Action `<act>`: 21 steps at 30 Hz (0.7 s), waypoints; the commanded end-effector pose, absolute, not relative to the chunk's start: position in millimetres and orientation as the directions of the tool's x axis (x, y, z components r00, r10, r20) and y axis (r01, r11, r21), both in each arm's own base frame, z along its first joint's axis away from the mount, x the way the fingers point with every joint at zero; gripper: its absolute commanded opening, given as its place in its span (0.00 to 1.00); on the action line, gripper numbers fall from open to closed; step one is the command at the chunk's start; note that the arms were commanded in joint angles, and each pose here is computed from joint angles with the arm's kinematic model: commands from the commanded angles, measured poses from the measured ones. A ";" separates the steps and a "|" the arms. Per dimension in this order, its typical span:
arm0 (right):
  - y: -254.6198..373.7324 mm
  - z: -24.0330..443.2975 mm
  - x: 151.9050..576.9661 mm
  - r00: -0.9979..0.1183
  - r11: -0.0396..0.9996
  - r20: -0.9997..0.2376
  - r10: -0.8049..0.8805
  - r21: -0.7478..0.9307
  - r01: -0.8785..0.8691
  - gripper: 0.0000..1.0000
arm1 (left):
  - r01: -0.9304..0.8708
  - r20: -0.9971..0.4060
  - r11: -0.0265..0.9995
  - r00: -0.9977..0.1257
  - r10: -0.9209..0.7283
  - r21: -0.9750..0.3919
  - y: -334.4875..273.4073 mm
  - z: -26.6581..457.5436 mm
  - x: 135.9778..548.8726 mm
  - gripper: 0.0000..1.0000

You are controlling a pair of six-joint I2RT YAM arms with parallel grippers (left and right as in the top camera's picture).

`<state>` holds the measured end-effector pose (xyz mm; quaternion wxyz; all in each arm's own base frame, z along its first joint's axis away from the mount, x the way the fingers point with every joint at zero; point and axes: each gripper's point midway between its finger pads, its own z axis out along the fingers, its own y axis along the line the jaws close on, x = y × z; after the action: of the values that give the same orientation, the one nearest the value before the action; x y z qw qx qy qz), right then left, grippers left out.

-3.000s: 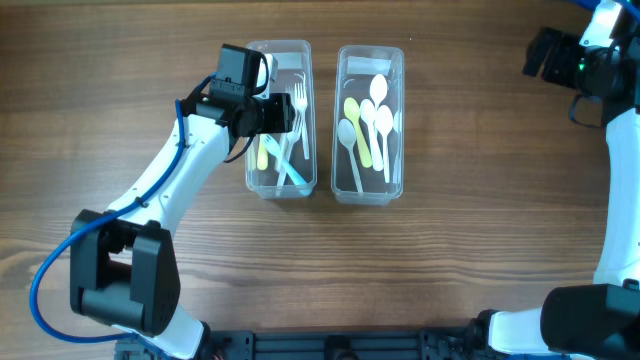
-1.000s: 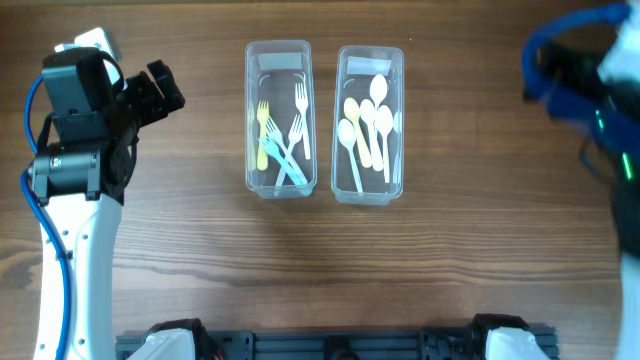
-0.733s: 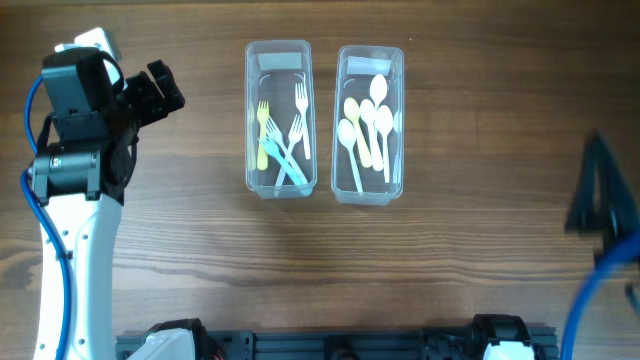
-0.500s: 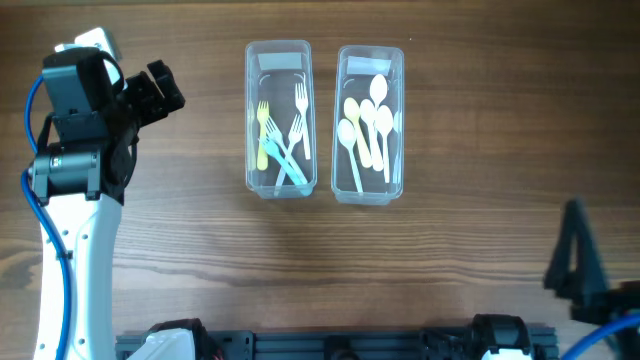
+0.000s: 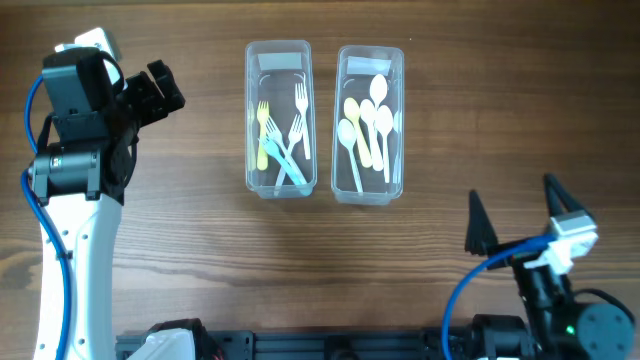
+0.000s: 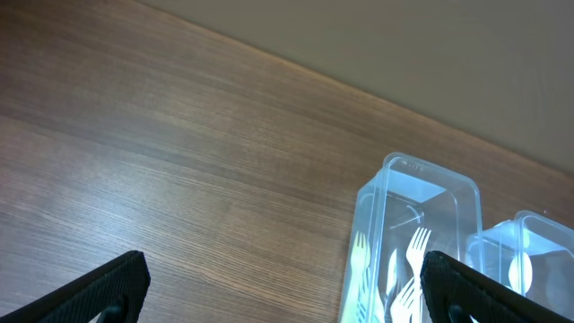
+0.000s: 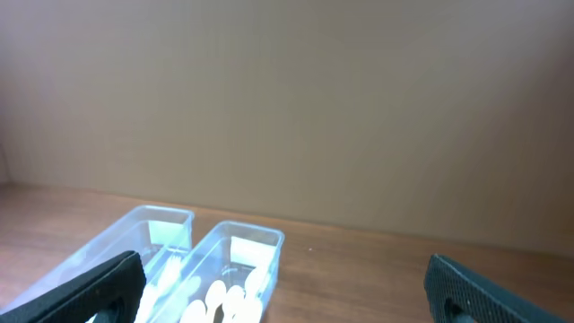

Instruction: Pack container

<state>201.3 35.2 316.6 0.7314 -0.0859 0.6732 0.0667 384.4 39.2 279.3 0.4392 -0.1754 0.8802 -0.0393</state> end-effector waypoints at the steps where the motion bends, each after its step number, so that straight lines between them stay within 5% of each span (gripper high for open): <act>1: 43.3 293.5 207.3 0.097 0.964 -0.995 -0.031 -0.055 -0.260 1.00 | -0.285 -0.770 0.932 -0.536 -0.347 -0.221 43.5 285.2 385.0 1.00; 21: 27.9 217.3 236.4 0.077 0.983 -0.997 0.028 0.013 -0.184 1.00 | -0.285 -0.770 0.933 -0.536 -0.347 -0.222 43.5 285.2 385.0 1.00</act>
<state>235.0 31.8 222.1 0.7298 -0.0767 0.6758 0.0700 384.4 39.2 279.3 0.4392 -0.1754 0.8802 -0.0393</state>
